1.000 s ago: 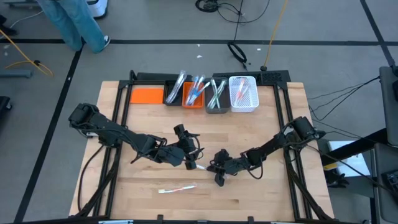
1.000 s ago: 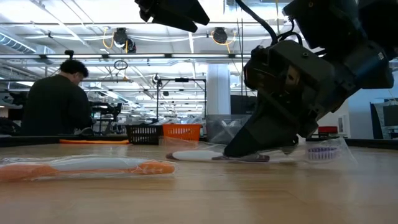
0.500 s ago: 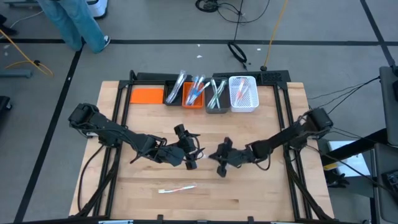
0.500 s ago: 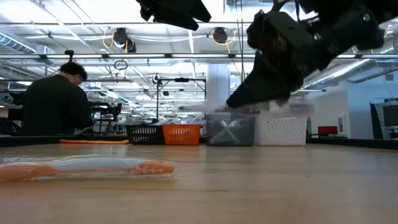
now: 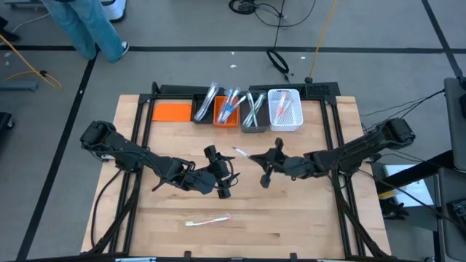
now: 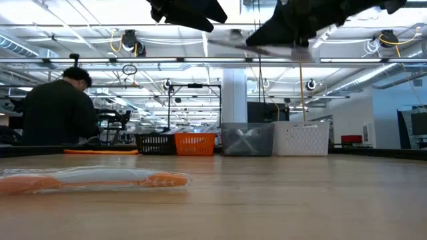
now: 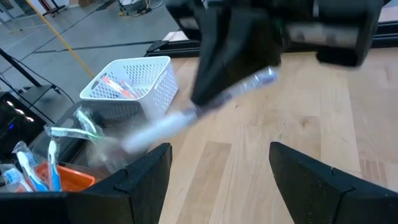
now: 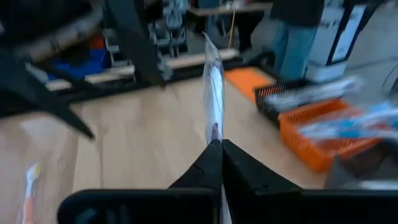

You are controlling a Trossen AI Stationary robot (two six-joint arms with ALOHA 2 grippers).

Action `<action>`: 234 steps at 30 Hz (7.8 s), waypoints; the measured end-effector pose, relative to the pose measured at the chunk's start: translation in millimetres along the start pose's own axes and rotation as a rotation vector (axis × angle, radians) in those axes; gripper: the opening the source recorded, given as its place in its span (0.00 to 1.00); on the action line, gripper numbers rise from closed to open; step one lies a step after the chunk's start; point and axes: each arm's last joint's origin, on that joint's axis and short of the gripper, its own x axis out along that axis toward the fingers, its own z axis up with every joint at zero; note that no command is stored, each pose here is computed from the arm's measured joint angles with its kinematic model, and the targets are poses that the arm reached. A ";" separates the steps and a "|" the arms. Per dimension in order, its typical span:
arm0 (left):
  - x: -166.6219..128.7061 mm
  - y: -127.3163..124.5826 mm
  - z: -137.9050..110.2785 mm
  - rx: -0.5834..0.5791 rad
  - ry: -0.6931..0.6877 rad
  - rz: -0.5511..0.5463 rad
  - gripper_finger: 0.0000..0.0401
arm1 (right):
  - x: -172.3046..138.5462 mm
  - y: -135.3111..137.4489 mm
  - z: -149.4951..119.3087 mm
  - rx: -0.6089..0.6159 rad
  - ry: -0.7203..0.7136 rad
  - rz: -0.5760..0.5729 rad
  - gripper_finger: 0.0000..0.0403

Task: Pick & Place Toothbrushes
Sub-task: Put the purple toothbrush into the black bin, then put the orange toothbrush into the white bin

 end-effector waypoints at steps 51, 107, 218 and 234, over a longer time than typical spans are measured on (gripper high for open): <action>3.1 7.4 33.5 -0.028 -0.275 -0.036 0.03 | -13.1 10.2 26.7 -0.098 -0.205 0.144 0.00; 10.6 257.0 -19.2 -0.326 0.375 0.400 0.02 | -4.6 -2.6 12.4 -0.117 -0.052 0.060 0.42; -81.1 -78.4 -69.1 -0.296 0.736 -0.560 0.56 | -5.8 -7.2 0.5 -0.083 -0.104 0.072 0.42; -24.4 -101.4 -115.8 -0.282 0.910 -0.514 0.56 | -6.0 -7.0 1.2 -0.079 -0.110 0.073 0.42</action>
